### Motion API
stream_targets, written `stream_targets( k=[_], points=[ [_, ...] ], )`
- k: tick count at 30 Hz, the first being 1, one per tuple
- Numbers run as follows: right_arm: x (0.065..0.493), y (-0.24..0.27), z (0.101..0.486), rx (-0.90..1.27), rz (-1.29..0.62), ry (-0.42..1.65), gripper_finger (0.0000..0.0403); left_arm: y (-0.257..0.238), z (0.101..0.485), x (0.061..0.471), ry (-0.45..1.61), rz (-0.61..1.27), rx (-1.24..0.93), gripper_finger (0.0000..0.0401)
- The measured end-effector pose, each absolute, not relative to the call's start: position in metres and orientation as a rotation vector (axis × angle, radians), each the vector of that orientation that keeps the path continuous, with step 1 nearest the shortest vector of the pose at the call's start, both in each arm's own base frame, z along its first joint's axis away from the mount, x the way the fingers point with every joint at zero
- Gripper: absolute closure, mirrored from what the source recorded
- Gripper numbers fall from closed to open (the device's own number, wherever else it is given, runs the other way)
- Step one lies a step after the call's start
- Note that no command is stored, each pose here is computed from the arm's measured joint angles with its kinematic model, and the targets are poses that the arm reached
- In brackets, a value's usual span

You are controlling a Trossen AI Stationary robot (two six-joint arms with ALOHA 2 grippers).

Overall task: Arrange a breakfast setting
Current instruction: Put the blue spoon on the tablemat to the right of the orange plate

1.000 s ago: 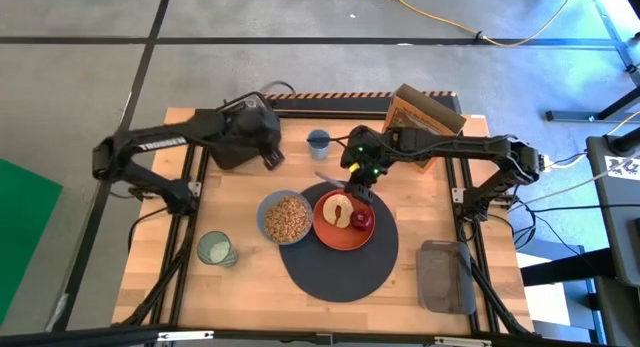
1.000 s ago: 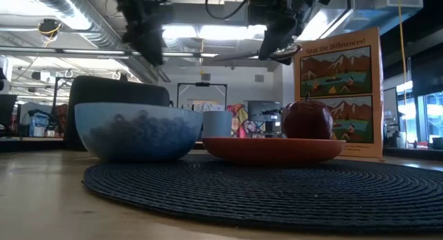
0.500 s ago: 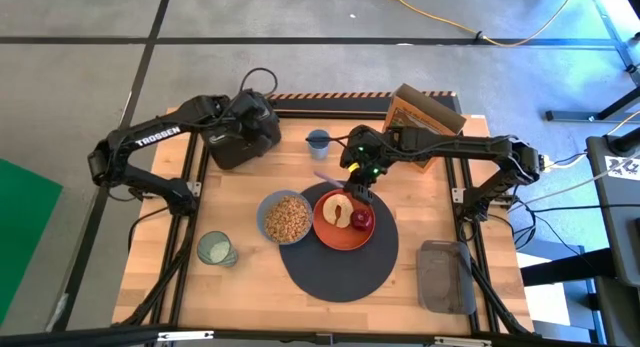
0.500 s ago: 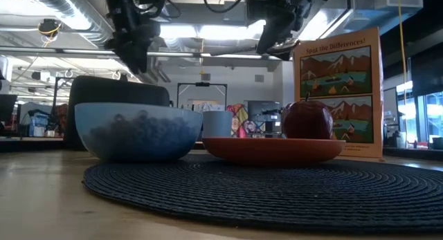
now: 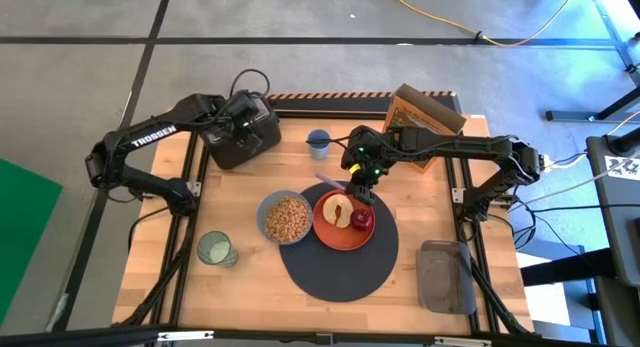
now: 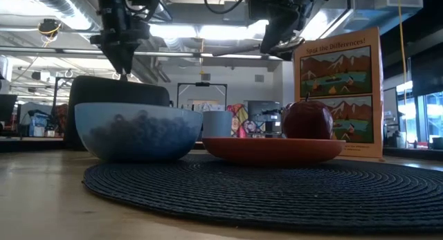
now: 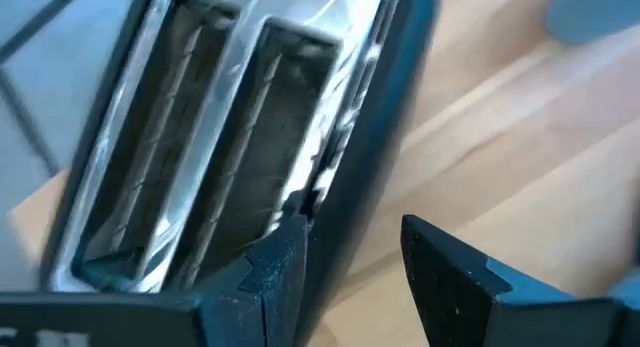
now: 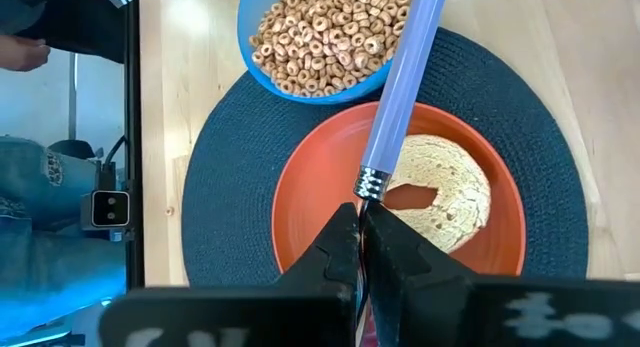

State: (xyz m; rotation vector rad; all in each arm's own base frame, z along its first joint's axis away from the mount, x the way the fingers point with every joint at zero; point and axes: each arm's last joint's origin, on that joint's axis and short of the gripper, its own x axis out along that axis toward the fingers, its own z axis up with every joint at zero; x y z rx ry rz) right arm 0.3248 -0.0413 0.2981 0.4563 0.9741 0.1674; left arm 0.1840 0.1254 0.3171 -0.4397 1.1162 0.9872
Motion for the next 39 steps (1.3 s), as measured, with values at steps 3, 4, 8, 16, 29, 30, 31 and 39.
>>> stream_targets(
  k=[3,4,8,16,29,30,31,39],
  points=[
    [0.325,-0.041,0.298,0.46,0.177,0.972,0.0403,0.123,0.321,0.199,1.02,0.791,-0.454,0.0241],
    [0.325,-0.041,0.298,0.46,0.186,0.971,0.0403,0.121,0.323,0.207,0.971,0.694,-0.446,0.0241],
    [0.325,-0.04,0.299,0.46,0.214,0.969,0.0403,0.104,0.336,0.242,0.747,0.293,-0.316,0.0241],
    [0.325,-0.039,0.3,0.506,0.265,0.965,0.0403,0.05,0.333,0.31,0.51,-0.139,-0.079,0.0241],
    [0.324,-0.033,0.301,0.557,0.326,0.972,0.0403,0.027,0.29,0.354,0.56,-0.212,-0.109,0.0241],
    [0.324,-0.032,0.301,0.556,0.331,0.975,0.0403,0.026,0.288,0.355,0.564,-0.214,-0.11,0.0241],
    [0.324,-0.031,0.3,0.554,0.334,0.978,0.0403,0.025,0.287,0.356,0.568,-0.216,-0.116,0.0241],
    [0.327,-0.013,0.3,0.41,0.391,0.964,0.0403,0.026,0.282,0.357,0.594,-0.204,-0.175,0.0241]
  ],
)
